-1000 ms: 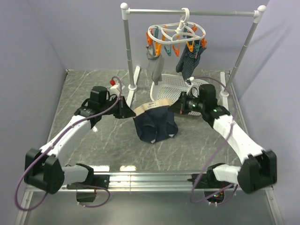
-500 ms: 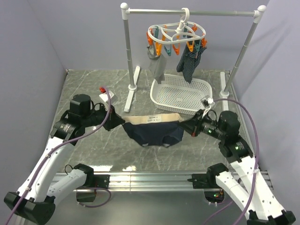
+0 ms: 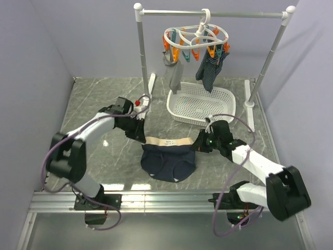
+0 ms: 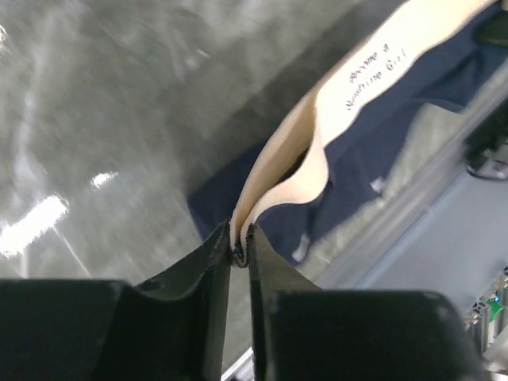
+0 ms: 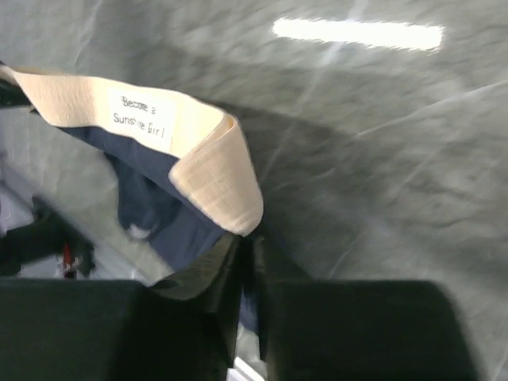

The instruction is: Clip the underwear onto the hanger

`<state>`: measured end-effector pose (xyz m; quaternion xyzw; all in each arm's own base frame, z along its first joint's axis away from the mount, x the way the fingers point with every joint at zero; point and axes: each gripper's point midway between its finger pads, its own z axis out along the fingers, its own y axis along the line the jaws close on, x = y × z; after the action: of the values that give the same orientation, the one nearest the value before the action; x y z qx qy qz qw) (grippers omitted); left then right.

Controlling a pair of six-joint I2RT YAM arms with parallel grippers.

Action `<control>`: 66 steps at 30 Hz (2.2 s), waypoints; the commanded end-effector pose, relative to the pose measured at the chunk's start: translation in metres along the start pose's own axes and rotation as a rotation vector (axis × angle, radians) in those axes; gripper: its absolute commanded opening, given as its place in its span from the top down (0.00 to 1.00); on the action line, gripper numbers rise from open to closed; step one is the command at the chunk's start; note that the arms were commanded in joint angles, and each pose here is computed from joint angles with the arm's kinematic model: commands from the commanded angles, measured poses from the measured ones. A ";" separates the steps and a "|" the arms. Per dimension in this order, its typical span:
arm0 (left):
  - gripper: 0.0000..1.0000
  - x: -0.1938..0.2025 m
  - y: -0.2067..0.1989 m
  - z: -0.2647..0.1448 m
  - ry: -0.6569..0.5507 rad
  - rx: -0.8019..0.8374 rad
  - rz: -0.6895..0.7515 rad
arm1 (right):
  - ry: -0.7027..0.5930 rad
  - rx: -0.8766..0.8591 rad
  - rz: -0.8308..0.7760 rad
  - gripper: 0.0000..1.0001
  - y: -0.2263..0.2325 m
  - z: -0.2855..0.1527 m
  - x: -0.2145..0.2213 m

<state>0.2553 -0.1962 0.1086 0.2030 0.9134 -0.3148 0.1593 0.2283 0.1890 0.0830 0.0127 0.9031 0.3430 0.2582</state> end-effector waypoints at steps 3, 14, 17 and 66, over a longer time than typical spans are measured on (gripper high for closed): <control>0.75 -0.053 0.027 0.021 -0.064 -0.061 0.026 | -0.163 0.043 -0.015 0.65 -0.011 0.016 -0.051; 0.14 -0.073 0.012 -0.007 -0.243 -0.020 0.115 | -0.144 -0.080 -0.209 0.51 0.017 -0.012 -0.061; 0.16 -0.066 -0.011 -0.012 -0.284 0.066 0.113 | -0.077 -0.180 -0.249 0.52 0.042 -0.010 -0.042; 0.01 -0.316 -0.212 -0.219 -1.114 0.316 0.425 | -0.920 -0.500 -0.928 0.37 0.226 -0.106 -0.355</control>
<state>0.3940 -0.2994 0.4977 0.2122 0.5788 -0.4820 0.6226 0.4595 0.2180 0.4222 -0.2595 0.5558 0.3633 0.7013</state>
